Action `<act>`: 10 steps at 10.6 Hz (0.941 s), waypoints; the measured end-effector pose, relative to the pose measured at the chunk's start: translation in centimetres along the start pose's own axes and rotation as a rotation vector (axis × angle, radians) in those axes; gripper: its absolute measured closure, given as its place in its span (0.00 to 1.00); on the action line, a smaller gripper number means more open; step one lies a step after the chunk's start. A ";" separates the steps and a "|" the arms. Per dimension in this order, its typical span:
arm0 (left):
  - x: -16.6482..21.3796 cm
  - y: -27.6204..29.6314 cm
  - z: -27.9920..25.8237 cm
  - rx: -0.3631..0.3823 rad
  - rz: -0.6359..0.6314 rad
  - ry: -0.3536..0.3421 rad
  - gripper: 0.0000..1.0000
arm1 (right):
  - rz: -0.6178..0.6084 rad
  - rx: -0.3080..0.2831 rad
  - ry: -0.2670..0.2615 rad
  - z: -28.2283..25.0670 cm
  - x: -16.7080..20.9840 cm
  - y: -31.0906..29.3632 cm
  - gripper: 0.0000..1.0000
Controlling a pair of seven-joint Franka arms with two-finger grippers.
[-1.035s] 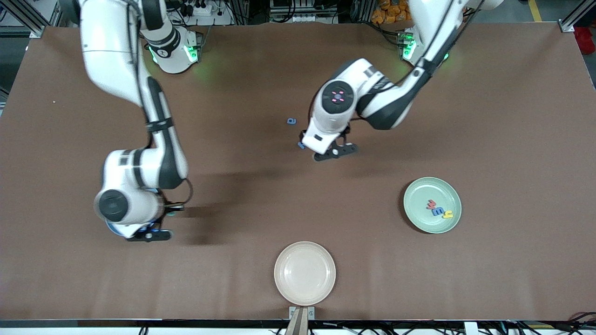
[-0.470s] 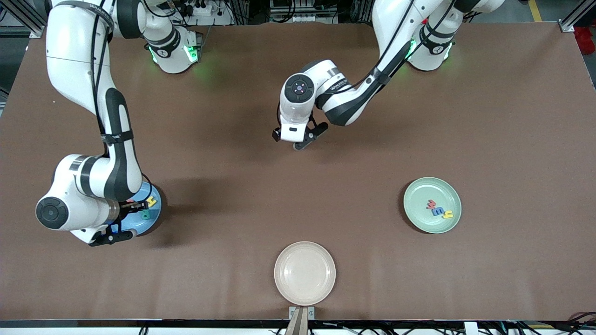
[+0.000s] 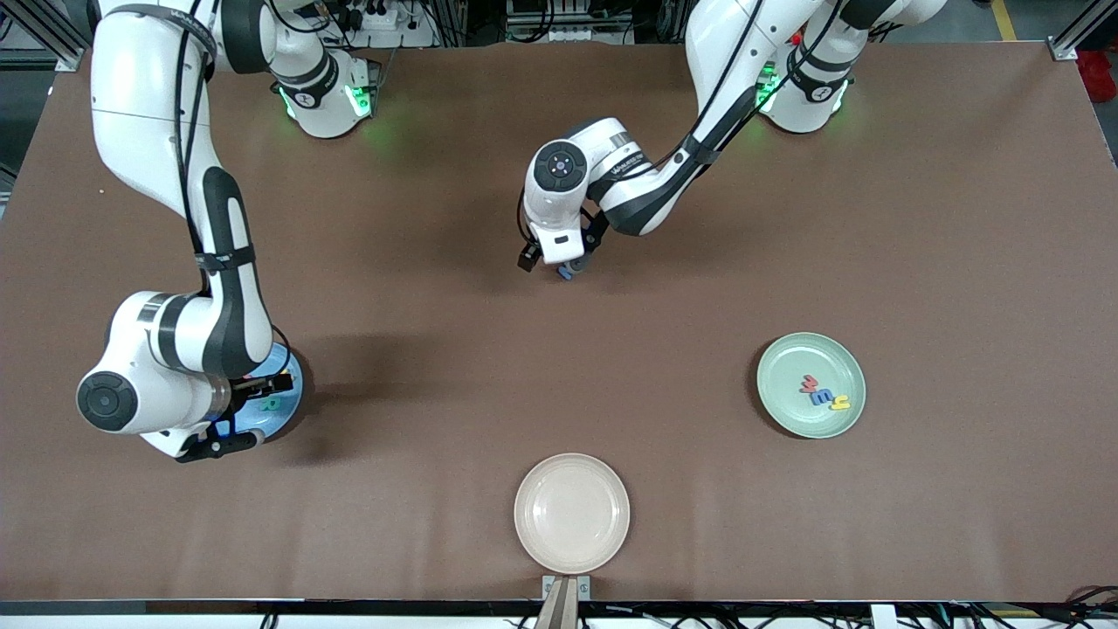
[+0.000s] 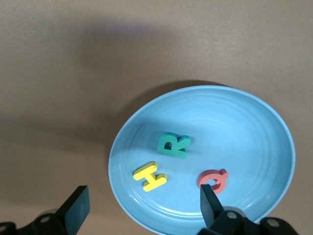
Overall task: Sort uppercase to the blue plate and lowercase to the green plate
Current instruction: 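Release the R on the blue plate while the left gripper lowers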
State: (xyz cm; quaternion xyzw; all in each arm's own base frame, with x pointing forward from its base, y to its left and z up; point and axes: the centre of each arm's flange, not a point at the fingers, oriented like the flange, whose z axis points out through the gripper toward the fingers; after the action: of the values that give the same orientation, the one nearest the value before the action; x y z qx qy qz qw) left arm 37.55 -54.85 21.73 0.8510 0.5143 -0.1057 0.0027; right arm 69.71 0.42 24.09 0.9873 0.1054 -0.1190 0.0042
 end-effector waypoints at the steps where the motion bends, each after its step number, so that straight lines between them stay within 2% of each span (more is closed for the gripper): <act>1: 0.1 -0.7 0.9 -0.009 -0.026 0.012 0.00 | -0.004 0.002 -0.003 0.2 0.1 -0.2 0.00; 3: 0.1 -2.2 2.1 -0.017 -0.058 0.030 0.00 | -0.011 0.005 -0.011 0.8 0.2 -0.7 0.00; 6: -0.1 -3.2 2.5 -0.062 -0.092 0.003 0.00 | -0.016 0.007 -0.018 1.4 0.3 -0.9 0.00; 10: -2.8 -6.0 4.3 -0.043 -0.068 0.019 0.00 | -0.018 0.008 -0.019 1.4 0.3 -1.0 0.00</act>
State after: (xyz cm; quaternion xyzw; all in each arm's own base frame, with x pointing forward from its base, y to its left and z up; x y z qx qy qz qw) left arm 30.29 -54.92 18.70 0.8337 0.5453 -0.0866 0.0125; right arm 69.47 1.46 22.66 0.9852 0.1136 -0.1287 0.0000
